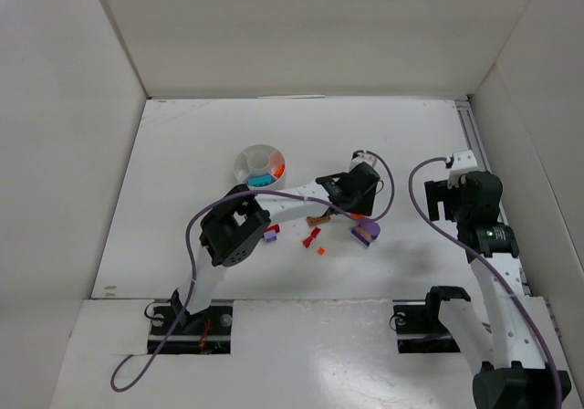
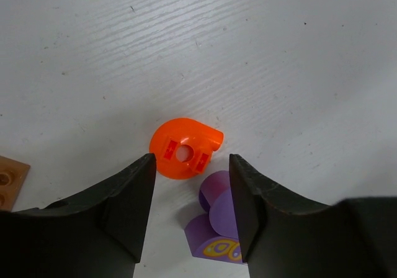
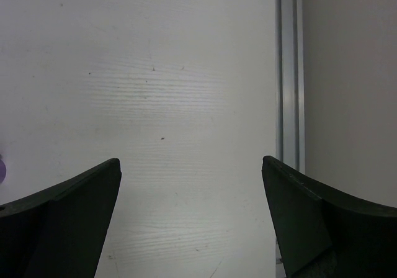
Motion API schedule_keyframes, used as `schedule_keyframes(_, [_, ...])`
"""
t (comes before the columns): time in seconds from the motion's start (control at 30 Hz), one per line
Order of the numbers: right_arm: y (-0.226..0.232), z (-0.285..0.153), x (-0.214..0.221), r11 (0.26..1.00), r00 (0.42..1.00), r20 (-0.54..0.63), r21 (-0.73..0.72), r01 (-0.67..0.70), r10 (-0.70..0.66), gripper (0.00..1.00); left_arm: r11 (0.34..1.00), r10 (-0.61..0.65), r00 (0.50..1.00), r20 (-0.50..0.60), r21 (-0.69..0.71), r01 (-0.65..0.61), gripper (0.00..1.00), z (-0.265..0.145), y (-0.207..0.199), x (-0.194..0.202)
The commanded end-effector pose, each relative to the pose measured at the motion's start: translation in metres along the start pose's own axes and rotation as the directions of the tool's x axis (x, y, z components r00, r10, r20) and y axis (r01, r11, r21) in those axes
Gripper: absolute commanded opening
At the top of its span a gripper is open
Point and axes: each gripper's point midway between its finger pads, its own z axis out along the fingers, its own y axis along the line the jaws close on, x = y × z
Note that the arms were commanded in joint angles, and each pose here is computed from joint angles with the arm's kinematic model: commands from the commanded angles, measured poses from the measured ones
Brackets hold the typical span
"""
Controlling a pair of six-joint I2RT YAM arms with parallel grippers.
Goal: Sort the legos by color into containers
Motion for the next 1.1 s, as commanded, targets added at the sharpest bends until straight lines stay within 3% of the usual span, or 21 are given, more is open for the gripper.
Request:
schedule_keyframes(0.0, [-0.003,-0.001,-0.013,1.000,0.998,0.058,0.007,-0.001,0.001,1.00,0.999,0.019,1.000,0.019,-0.036,-0.018,0.46,0.008,0.008,-0.002])
schedule_keyframes(0.27, [-0.003,-0.001,-0.013,1.000,0.998,0.058,0.008,0.008,-0.008,1.00,0.995,0.028,0.999,0.023,-0.101,-0.025,0.43,0.013,0.019,-0.001])
schedule_keyframes(0.63, [-0.004,-0.001,-0.015,1.000,0.998,0.067,0.010,0.007,-0.007,1.00,0.993,0.035,0.999,-0.013,-0.114,-0.036,0.16,0.016,0.025,0.011])
schedule_keyframes(0.8, [-0.004,-0.001,-0.015,1.000,0.998,0.067,0.010,0.007,-0.007,1.00,0.994,0.020,1.000,0.004,-0.104,-0.020,0.14,0.009,0.021,0.004])
schedule_keyframes(1.07, [-0.004,-0.001,-0.015,1.000,0.998,0.067,0.010,0.007,-0.007,1.00,0.990,0.003,0.987,0.160,-0.143,0.020,0.14,-0.040,0.023,-0.048])
